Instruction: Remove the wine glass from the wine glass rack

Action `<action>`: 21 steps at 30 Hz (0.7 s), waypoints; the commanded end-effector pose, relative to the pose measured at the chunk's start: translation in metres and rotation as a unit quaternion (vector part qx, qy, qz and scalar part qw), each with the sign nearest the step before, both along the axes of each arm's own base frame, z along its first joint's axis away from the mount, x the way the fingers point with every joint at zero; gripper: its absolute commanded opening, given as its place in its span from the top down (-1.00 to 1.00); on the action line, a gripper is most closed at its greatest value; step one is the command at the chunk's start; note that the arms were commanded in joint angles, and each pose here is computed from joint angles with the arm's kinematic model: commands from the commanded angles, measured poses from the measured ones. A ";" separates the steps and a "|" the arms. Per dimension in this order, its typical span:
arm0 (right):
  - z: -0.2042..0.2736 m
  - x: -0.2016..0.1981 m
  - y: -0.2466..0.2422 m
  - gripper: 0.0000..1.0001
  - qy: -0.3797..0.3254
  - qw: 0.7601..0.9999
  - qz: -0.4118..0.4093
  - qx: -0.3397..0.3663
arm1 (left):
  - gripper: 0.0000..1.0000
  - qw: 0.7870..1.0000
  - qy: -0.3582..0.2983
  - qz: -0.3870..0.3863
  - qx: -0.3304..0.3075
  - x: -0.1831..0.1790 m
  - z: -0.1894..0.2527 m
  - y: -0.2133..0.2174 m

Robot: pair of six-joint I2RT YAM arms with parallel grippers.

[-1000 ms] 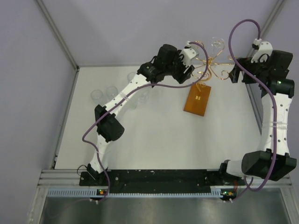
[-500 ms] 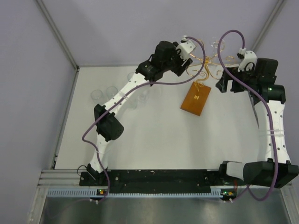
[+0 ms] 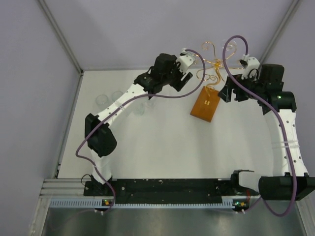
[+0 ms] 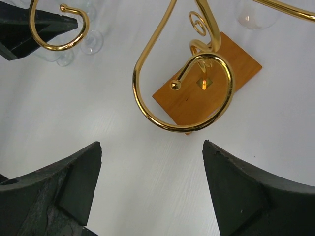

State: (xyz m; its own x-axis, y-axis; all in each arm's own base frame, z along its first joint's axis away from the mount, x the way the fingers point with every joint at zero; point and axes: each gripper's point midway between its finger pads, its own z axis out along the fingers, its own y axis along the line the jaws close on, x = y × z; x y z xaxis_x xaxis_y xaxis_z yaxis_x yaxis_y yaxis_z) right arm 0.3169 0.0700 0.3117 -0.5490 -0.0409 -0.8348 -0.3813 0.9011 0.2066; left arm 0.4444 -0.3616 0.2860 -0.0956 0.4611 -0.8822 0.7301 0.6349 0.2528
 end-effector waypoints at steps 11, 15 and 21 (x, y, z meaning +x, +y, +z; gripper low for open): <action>0.014 -0.009 0.049 -0.61 -0.021 0.996 0.082 0.012 | -0.54 0.996 -0.056 0.025 -0.059 -0.054 0.083 0.053; 0.010 -0.012 0.059 -0.61 -0.013 0.995 0.099 0.019 | -0.54 0.996 -0.061 0.023 -0.060 -0.067 0.089 0.064; 0.007 -0.016 0.078 -0.61 -0.008 0.992 0.126 0.023 | -0.54 0.995 -0.073 0.050 -0.040 -0.069 0.086 0.084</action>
